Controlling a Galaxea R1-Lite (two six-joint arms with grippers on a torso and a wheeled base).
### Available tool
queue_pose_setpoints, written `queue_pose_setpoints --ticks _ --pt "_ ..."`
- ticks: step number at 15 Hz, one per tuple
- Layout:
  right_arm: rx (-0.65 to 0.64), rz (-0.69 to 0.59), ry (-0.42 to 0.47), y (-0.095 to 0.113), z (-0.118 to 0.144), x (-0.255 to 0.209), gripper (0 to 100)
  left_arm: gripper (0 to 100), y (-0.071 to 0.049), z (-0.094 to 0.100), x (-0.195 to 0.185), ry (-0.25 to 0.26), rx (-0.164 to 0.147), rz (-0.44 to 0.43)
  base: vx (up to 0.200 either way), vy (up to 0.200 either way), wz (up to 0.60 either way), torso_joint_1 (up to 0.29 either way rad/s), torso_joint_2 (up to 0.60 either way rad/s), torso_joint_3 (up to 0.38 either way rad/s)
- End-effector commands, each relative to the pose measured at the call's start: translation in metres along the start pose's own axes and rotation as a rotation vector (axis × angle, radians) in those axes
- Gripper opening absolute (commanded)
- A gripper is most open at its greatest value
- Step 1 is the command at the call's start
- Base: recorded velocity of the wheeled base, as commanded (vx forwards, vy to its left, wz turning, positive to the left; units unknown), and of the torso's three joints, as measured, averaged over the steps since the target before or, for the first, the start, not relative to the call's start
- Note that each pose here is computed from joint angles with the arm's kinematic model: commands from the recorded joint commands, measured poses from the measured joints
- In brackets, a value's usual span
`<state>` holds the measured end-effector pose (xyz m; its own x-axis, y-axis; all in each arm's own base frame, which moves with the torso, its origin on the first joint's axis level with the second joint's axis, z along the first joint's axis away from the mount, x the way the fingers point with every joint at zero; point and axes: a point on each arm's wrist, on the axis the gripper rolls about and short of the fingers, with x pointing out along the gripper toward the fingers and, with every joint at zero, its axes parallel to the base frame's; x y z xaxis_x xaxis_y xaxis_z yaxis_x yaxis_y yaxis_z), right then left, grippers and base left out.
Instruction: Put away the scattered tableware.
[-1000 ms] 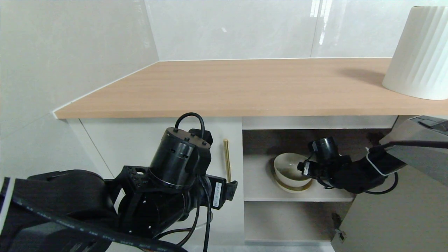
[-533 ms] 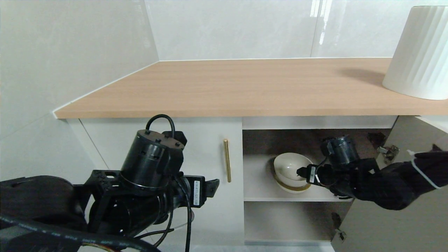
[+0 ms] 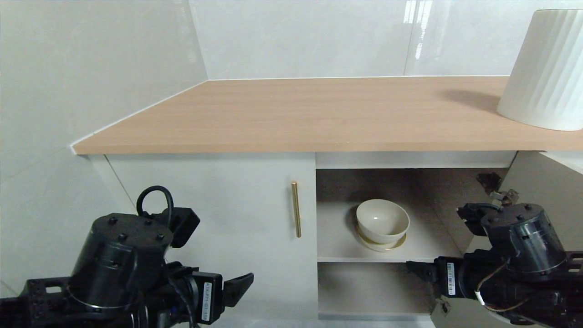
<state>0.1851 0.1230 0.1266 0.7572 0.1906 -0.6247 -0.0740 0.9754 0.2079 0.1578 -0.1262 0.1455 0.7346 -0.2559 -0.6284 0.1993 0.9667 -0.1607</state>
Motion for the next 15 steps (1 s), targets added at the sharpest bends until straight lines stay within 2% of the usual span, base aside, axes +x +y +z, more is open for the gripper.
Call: queue_pose_setpoints --ticks 1,2,3,15 --pt "-0.011 0.005 0.013 -0.0025 -0.0077 -0.0051 100 100 0.0009 -0.0037 0.0056 0.025 -0.008 0.009 0.0 0.0 0.0 0.0 0.0 0.0" --pt "-0.015 0.013 0.02 -0.0013 -0.009 -0.0048 100 100 0.0008 -0.0023 0.0059 0.023 -0.034 0.009 0.0 0.0 0.0 0.0 0.0 0.0" --pt "-0.022 0.022 0.021 0.0011 -0.0094 -0.0051 100 100 0.0009 -0.0015 0.0048 0.016 -0.036 0.009 0.0 0.0 0.0 0.0 0.0 0.0" --pt "-0.038 0.026 0.049 0.0042 -0.0137 -0.0002 100 100 -0.0002 0.0 0.0059 0.014 -0.036 0.01 -0.2 0.0 0.0 0.002 0.0 0.002"
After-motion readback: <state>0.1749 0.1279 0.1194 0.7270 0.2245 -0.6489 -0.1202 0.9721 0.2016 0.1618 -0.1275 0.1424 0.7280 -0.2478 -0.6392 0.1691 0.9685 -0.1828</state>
